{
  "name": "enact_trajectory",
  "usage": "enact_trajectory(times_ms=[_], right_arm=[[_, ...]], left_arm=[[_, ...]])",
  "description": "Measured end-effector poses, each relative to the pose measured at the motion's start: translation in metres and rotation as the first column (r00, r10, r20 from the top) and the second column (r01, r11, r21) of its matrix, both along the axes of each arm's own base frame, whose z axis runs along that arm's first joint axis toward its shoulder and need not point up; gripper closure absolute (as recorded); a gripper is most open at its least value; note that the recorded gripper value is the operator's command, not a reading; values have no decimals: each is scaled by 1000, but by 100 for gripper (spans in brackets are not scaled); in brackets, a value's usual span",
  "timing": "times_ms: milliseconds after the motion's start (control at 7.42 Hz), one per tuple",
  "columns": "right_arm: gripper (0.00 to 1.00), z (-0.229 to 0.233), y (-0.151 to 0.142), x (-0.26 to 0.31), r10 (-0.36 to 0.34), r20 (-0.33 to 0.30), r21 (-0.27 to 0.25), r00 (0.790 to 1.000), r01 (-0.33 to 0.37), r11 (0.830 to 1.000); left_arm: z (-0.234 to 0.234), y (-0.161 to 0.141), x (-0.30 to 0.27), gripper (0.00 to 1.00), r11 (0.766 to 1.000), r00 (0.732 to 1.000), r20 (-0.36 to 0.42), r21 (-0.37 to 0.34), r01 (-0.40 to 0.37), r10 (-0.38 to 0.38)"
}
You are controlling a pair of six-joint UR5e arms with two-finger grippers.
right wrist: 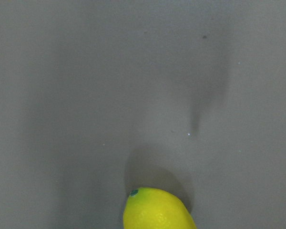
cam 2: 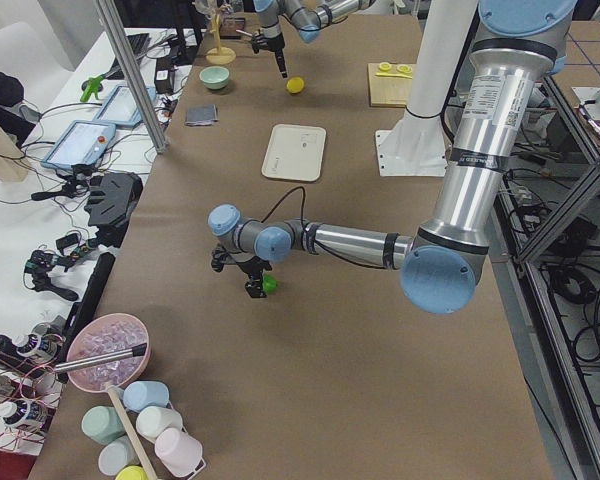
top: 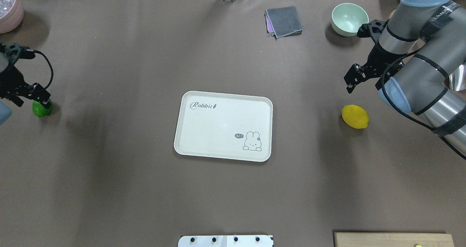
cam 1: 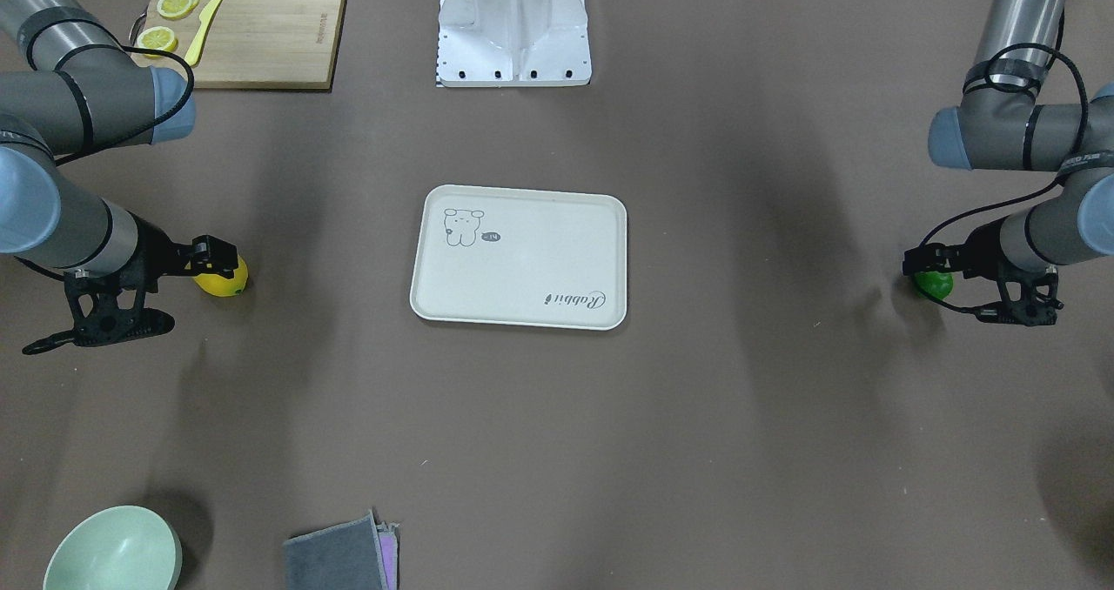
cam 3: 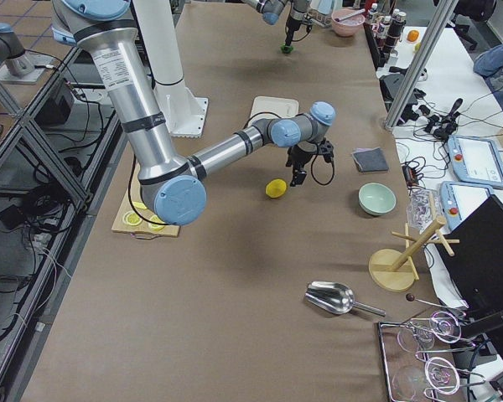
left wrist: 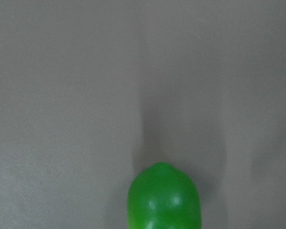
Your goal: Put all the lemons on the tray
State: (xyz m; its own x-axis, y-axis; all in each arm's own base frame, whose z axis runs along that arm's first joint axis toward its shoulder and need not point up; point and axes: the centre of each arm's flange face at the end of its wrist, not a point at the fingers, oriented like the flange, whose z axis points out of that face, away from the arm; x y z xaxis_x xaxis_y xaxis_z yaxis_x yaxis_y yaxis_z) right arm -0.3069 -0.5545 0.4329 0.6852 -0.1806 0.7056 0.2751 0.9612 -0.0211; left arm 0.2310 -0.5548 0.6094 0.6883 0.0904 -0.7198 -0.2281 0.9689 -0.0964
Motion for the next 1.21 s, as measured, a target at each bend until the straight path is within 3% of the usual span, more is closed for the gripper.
enact_trajectory(times_ms=[135, 270, 674, 1213], right_arm=[[1, 8, 2, -1, -23, -1, 9, 1000, 23, 1000], [1, 13, 5, -4, -40, 0, 10, 999, 40, 999], [1, 22, 19, -22, -90, -1, 2, 996, 90, 996], [1, 41, 21, -31, -151, 1, 4, 989, 151, 989]], left_arm=[[1, -1, 2, 74, 1000, 1000, 2, -3, -2, 2], [3, -1, 2, 100, 1000, 1000, 2, -5, -4, 4], [-9, 0, 0, 100, 1000, 1000, -24, -8, -5, 5], [-129, -3, -25, 100, 1000, 975, -224, 5, 16, -15]])
